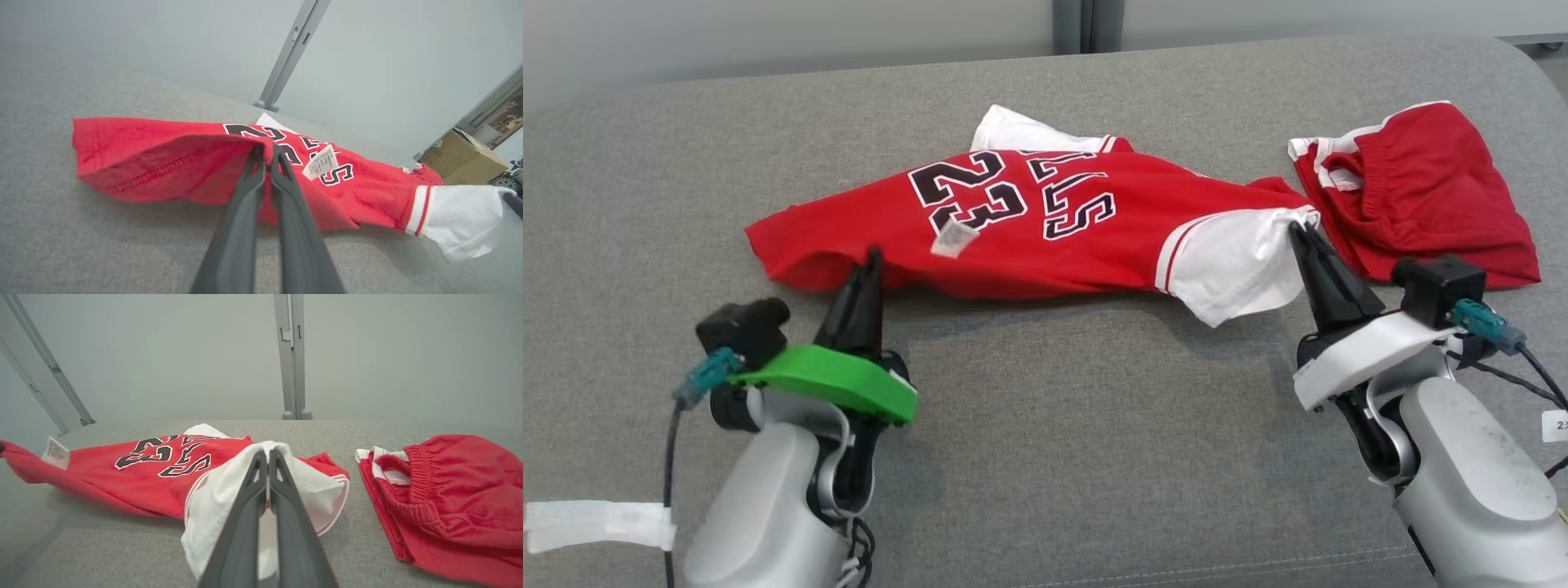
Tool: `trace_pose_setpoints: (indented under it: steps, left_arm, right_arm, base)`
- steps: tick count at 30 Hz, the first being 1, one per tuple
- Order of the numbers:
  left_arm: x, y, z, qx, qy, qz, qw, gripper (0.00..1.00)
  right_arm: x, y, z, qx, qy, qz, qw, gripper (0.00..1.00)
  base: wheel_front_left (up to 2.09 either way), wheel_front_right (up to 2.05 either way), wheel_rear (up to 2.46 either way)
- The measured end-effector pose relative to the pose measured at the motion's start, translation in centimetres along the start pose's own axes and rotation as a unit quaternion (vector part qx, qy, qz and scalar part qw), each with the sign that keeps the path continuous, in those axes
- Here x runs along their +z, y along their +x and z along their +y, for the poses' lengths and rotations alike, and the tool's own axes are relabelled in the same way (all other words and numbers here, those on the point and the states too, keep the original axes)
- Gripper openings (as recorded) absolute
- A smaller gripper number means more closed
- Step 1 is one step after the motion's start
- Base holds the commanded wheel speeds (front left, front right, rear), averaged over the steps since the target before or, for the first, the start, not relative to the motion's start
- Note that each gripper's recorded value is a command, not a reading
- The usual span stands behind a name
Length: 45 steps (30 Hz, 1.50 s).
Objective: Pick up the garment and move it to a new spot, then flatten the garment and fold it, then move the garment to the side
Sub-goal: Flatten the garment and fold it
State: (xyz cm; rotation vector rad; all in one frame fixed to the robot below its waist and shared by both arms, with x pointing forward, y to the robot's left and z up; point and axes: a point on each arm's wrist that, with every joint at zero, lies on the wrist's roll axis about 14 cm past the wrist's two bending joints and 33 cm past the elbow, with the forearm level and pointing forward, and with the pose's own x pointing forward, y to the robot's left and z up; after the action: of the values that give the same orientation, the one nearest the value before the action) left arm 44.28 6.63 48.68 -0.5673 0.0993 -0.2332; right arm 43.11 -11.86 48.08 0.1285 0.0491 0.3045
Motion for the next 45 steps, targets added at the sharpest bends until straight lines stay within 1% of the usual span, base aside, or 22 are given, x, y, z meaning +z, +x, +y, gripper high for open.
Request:
trace_pose_setpoints:
  steps: [5,9,11,14,17,19,22,25,26,27,29,30,34,36,37,38,39,40,41,43,44,45]
  left_arm:
    - [7.0,0.6,-0.2,-0.006,-0.013,-0.106,0.994,0.00]
    - [12.2,-0.2,0.0,-0.007,-0.014,-0.184,0.983,0.00]
    - [14.1,-0.7,-0.4,-0.019,-0.012,-0.214,0.977,0.00]
    - [17.0,-1.9,-1.0,-0.032,-0.011,-0.260,0.965,0.00]
    - [20.0,-3.4,-1.7,-0.045,-0.007,-0.307,0.951,0.00]
    - [21.7,-4.4,-2.5,-0.060,-0.001,-0.335,0.940,0.00]
    - [24.3,-6.1,-4.0,-0.084,0.009,-0.379,0.922,0.00]
    - [26.1,-7.5,-5.5,-0.110,0.010,-0.409,0.906,0.00]
    - [26.3,-7.8,-5.9,-0.116,0.010,-0.414,0.903,0.00]
    - [26.3,-7.8,-6.3,-0.123,0.010,-0.414,0.902,0.00]
    - [25.7,-7.4,-6.8,-0.134,0.013,-0.403,0.905,0.00]
    - [24.9,-6.8,-6.9,-0.138,0.018,-0.386,0.912,0.00]
    - [20.7,-3.9,-5.5,-0.122,0.018,-0.290,0.949,0.00]
    - [18.5,-2.2,-3.8,-0.103,0.032,-0.234,0.966,0.00]
    - [18.1,-1.4,-2.8,-0.089,0.037,-0.220,0.971,0.00]
    - [18.2,-0.6,-1.8,-0.074,0.040,-0.210,0.974,0.00]
    - [19.2,0.1,-1.1,-0.060,0.045,-0.216,0.973,0.00]
    - [21.0,0.7,-0.8,-0.054,0.055,-0.235,0.969,0.00]
    - [23.8,1.0,-1.2,-0.054,0.059,-0.271,0.959,0.00]
    - [30.4,0.4,-4.3,-0.089,0.062,-0.363,0.925,0.00]
    - [33.0,-0.3,-6.2,-0.113,0.066,-0.401,0.907,0.00]
    - [34.9,-1.0,-7.8,-0.136,0.069,-0.428,0.891,0.00]
  right_arm:
    - [3.2,0.5,-0.4,-0.002,0.019,-0.049,0.999,0.00]
    - [7.4,1.0,0.0,0.012,0.013,-0.111,0.994,0.00]
    - [10.4,1.1,-0.1,0.017,0.006,-0.155,0.988,0.00]
    - [15.3,0.5,0.3,0.025,-0.002,-0.226,0.974,0.00]
    - [19.7,-0.8,1.1,0.038,-0.008,-0.293,0.955,0.00]
    - [22.7,-2.1,1.7,0.046,-0.011,-0.339,0.939,0.00]
    - [27.3,-4.9,2.7,0.055,-0.014,-0.418,0.907,0.00]
    - [31.5,-8.2,3.0,0.055,-0.030,-0.492,0.869,0.00]
    - [32.2,-9.0,3.0,0.053,-0.033,-0.505,0.861,0.00]
    - [32.5,-9.3,2.9,0.053,-0.034,-0.511,0.857,0.00]
    - [31.8,-8.8,2.8,0.053,-0.033,-0.501,0.863,0.00]
    - [30.9,-8.1,2.6,0.051,-0.031,-0.485,0.873,0.00]
    - [25.1,-3.7,2.6,0.060,0.008,-0.372,0.926,0.00]
    - [22.6,-1.4,3.5,0.077,0.015,-0.318,0.945,0.00]
    - [22.0,-0.2,3.8,0.085,0.012,-0.300,0.950,0.00]
    - [22.2,0.9,4.2,0.092,0.008,-0.295,0.951,0.00]
    - [23.5,1.7,4.6,0.098,-0.004,-0.309,0.946,0.00]
    - [25.8,2.1,4.8,0.099,-0.020,-0.338,0.935,0.00]
    - [29.0,1.9,4.9,0.098,-0.031,-0.384,0.917,0.00]
    - [35.7,-0.2,4.8,0.085,-0.042,-0.486,0.869,0.00]
    - [38.0,-1.5,4.8,0.085,-0.045,-0.524,0.846,0.00]
    - [39.3,-2.5,4.8,0.082,-0.048,-0.549,0.831,0.00]
  base:
    - [0.00,0.00,0.00]
    - [0.00,0.00,0.00]
    - [0.00,0.00,0.00]
    - [0.00,0.00,0.00]
    - [0.00,0.00,0.00]
    - [0.00,0.00,0.00]
    - [0.00,0.00,0.00]
    - [0.00,0.00,0.00]
    - [0.00,0.00,0.00]
    - [0.00,0.00,0.00]
    - [0.00,0.00,0.00]
    - [0.00,0.00,0.00]
    - [0.00,0.00,0.00]
    - [0.00,0.00,0.00]
    - [0.00,0.00,0.00]
    - [0.00,0.00,0.00]
    - [0.00,0.00,0.00]
    - [0.00,0.00,0.00]
    - [0.00,0.00,0.00]
    - [0.00,0.00,0.00]
    - [0.00,0.00,0.00]
    - [0.00,0.00,0.00]
